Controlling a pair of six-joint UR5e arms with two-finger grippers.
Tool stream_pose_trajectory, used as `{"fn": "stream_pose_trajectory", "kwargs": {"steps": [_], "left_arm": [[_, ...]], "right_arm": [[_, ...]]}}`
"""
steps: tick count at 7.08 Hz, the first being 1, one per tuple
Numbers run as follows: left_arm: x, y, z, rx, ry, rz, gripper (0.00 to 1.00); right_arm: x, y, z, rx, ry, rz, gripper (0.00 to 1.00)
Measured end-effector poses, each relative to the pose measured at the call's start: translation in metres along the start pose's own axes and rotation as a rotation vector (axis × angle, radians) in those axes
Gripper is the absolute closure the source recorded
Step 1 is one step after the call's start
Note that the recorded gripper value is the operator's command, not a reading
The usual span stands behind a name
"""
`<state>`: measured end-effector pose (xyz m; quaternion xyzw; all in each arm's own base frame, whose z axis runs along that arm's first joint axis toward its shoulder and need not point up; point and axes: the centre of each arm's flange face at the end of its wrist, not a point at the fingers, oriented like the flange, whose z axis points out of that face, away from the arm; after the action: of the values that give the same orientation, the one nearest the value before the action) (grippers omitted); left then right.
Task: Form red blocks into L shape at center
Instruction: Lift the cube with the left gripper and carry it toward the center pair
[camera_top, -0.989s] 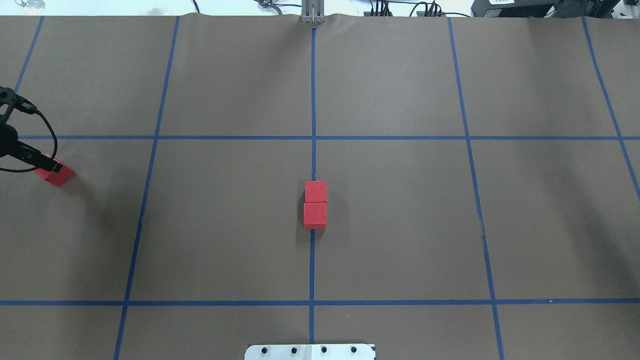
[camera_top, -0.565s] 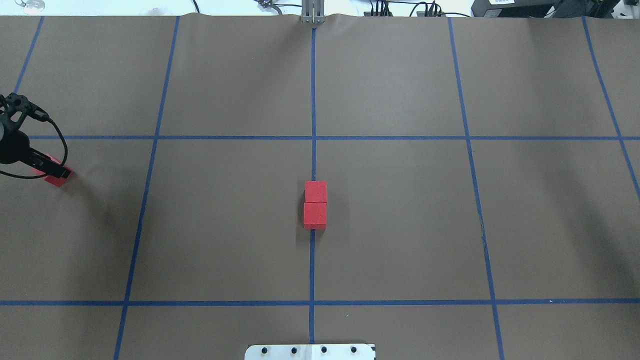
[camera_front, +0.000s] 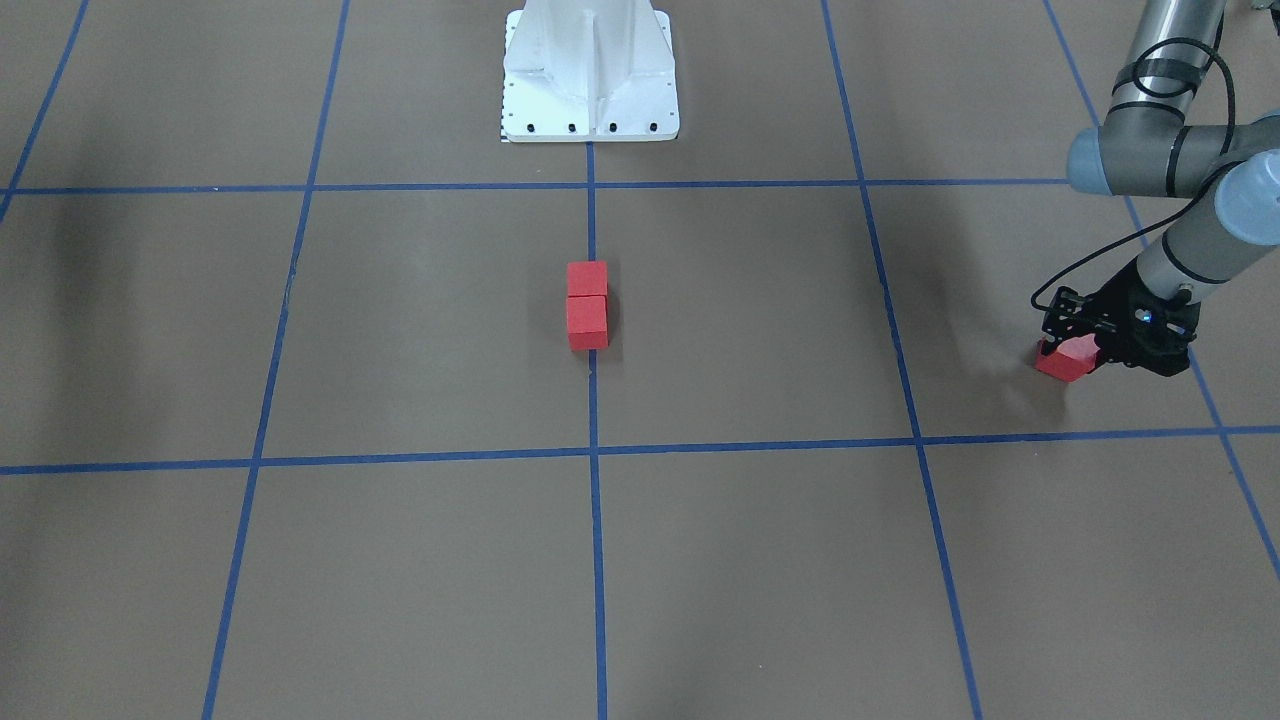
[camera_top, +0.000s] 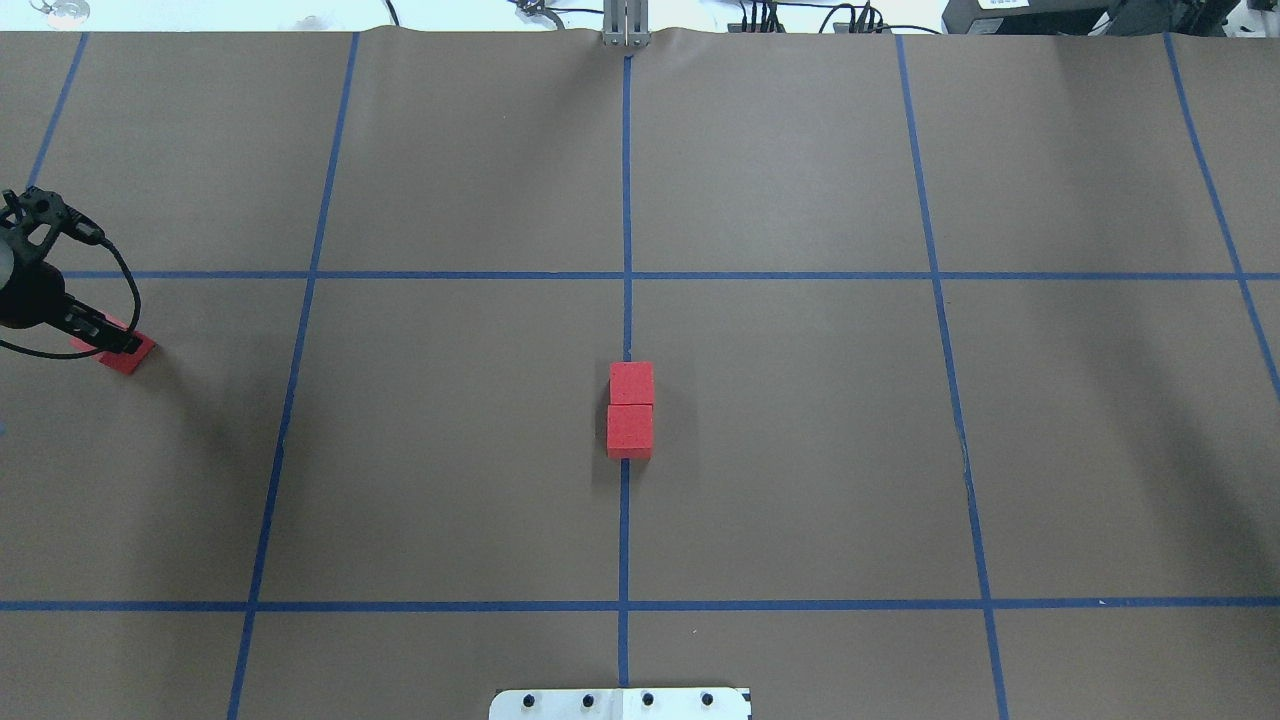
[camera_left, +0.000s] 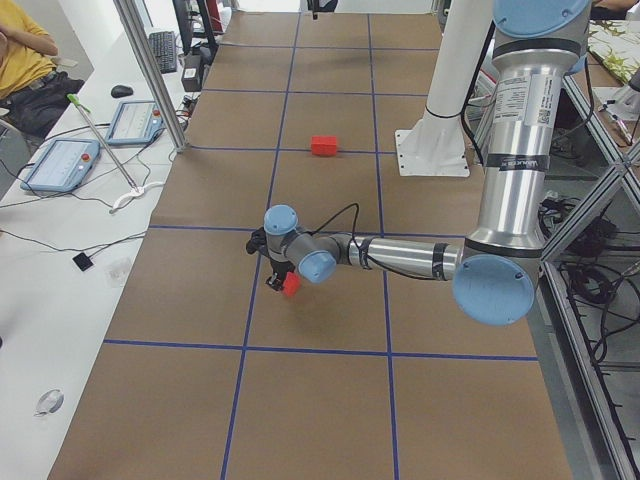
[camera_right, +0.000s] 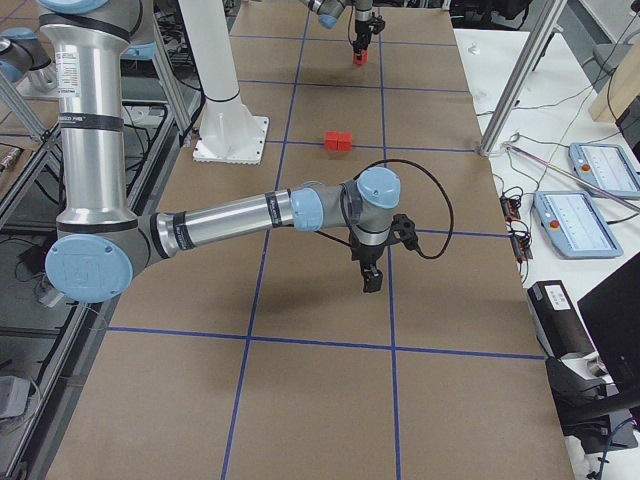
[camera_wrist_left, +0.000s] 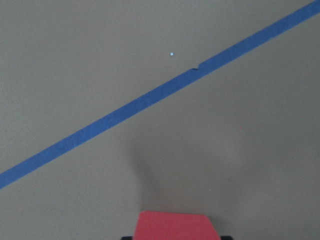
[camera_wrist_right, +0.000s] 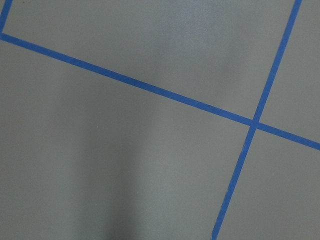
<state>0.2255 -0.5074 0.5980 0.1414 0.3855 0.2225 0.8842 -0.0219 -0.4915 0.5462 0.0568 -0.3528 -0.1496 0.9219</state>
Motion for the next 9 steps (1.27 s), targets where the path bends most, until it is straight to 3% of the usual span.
{"fn": "stream_pose_trajectory", "kwargs": {"steps": [1,3,6,9], "left_arm": [[0.01,-0.011,-0.009,0.023,0.007,0.018,0.68],[0.045,-0.061,-0.036,0.098,0.027,0.078,0.83],[0.125,-0.159,-0.073,0.185,0.071,0.172,0.76],[0.176,-0.206,-0.1,0.254,0.099,0.233,0.95]], "right_arm": [[0.0,0.0,0.0,0.0,0.0,0.0,0.01],[-0.001,0.0,-0.001,0.001,0.0,-0.001,0.01],[-0.001,-0.001,-0.002,0.003,0.0,-0.002,0.01],[-0.002,-0.003,-0.003,0.006,0.0,-0.003,0.01]]}}
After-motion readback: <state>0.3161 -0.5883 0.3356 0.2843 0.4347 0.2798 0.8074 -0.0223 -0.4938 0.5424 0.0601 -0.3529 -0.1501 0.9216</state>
